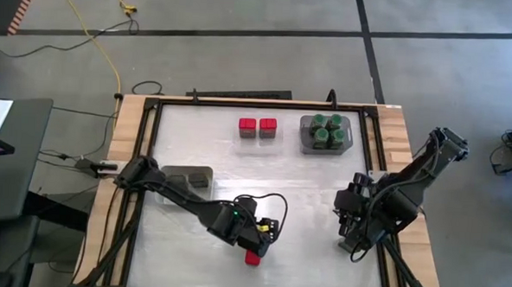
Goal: Sort spices by type
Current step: Put the red seasoning can into the transparent bin
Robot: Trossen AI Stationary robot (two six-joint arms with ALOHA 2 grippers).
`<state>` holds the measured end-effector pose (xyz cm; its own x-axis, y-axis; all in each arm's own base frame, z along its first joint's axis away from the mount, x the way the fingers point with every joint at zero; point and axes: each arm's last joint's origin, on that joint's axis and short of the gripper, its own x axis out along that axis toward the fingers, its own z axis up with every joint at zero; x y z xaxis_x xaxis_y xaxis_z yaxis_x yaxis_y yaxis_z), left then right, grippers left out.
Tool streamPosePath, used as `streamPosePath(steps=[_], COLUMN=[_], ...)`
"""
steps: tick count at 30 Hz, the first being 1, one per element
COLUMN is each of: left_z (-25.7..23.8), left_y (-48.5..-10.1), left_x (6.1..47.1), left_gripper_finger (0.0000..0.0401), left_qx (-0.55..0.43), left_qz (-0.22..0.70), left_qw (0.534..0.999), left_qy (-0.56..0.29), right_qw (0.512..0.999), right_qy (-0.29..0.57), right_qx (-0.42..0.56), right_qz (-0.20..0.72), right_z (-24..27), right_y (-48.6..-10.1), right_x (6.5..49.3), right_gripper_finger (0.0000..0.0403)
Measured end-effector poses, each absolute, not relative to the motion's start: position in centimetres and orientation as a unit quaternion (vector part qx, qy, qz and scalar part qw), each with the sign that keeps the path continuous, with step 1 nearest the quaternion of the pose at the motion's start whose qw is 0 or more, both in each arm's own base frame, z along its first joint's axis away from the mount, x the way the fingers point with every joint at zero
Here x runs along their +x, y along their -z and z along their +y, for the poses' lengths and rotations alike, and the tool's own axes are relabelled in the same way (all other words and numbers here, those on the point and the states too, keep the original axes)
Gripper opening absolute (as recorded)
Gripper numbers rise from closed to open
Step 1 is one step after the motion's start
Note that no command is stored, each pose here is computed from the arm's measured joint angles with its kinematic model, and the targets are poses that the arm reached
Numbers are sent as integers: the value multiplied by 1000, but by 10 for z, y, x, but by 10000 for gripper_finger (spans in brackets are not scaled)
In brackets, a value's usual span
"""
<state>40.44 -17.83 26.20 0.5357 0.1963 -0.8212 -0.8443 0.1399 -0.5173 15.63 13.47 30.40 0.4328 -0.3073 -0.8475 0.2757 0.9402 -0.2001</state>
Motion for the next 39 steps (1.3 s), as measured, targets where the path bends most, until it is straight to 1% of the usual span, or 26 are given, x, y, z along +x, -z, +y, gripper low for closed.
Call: streamPosePath(steps=[6,10,15,24,30,39], left_z=[-188,-193,-196,-199,-208,-219], left_y=[-258,-253,-254,-254,-224,-208], left_x=[399,396,397,397,409,425], left_gripper_finger=[261,261,261,261,261,261], left_qx=[-541,-551,-543,-551,-566,-582], left_qz=[311,327,338,367,392,395], left_qw=[687,673,683,674,643,641], left_qy=[-374,-370,-353,-328,-335,-306], right_qw=[847,847,848,848,849,850], right_qy=[171,171,171,171,170,168], right_qx=[-13,-13,-12,-12,-11,-7], right_qz=[502,502,502,502,501,499], right_z=[135,135,135,135,136,136], right_y=[-304,-304,-304,-304,-304,-304], right_x=[157,157,157,157,157,158], right_gripper_finger=[281,281,281,281,281,281])
